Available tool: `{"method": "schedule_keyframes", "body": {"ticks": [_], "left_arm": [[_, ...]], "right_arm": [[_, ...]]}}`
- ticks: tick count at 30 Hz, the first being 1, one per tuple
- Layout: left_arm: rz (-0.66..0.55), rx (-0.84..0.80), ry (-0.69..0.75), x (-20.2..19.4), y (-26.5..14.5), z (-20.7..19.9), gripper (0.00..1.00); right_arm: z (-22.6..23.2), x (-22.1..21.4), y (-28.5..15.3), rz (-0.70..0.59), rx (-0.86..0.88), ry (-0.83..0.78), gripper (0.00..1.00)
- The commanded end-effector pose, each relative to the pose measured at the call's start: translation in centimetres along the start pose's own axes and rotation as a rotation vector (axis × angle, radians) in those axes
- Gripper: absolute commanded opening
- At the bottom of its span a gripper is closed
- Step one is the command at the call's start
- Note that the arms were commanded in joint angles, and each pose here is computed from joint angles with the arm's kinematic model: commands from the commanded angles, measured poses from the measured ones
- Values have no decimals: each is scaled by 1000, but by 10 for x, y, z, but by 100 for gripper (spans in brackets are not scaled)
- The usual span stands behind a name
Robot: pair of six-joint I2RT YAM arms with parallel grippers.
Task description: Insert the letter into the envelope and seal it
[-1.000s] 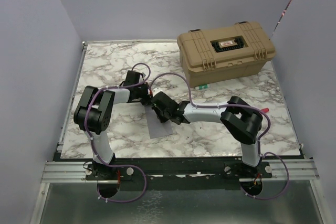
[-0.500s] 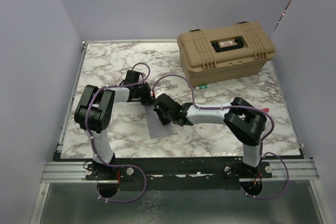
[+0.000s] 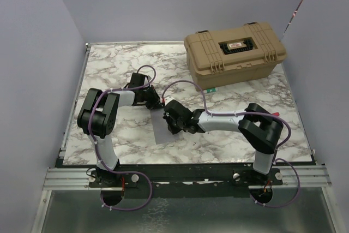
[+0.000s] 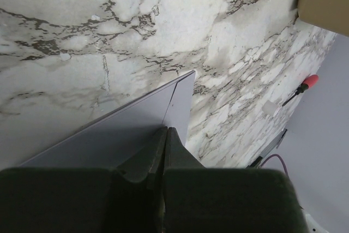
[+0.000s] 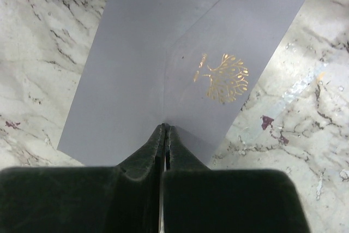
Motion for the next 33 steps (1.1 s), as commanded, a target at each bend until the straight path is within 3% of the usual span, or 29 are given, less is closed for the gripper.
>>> {"method": "schedule_keyframes", "body": {"ticks": [1, 13, 16, 19, 25, 31, 33], "left_arm": [[44, 274, -31, -25, 11, 73, 0], [22, 261, -6, -13, 6, 60, 0], [8, 216, 12, -5, 1, 44, 0], [9, 108, 39, 3, -7, 14, 1], [-39, -79, 170, 18, -42, -48, 28], [-128, -120, 255, 26, -75, -77, 53], [-220, -51, 278, 36, -89, -74, 62]], "right_arm": [[-46, -132, -29, 487, -161, -24, 1], [-36, -132, -61, 483, -127, 82, 3], [-28, -107, -70, 410, -126, 125, 4], [-31, -67, -78, 238, -149, 221, 9], [-55, -2, -109, -64, -195, 409, 29], [-127, 13, -132, -153, -459, 575, 41], [-154, 15, -147, -204, -575, 630, 51]]}}
Point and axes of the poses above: each gripper's point midway between its finger pads, its own y axis out along the fingers, its own z axis along the line the jaws close on, x = y × z, the point moved 1 cm from there along -y, back along the fingers, and after that the axes turned 8 degrees about y, right-handed, at the moved point
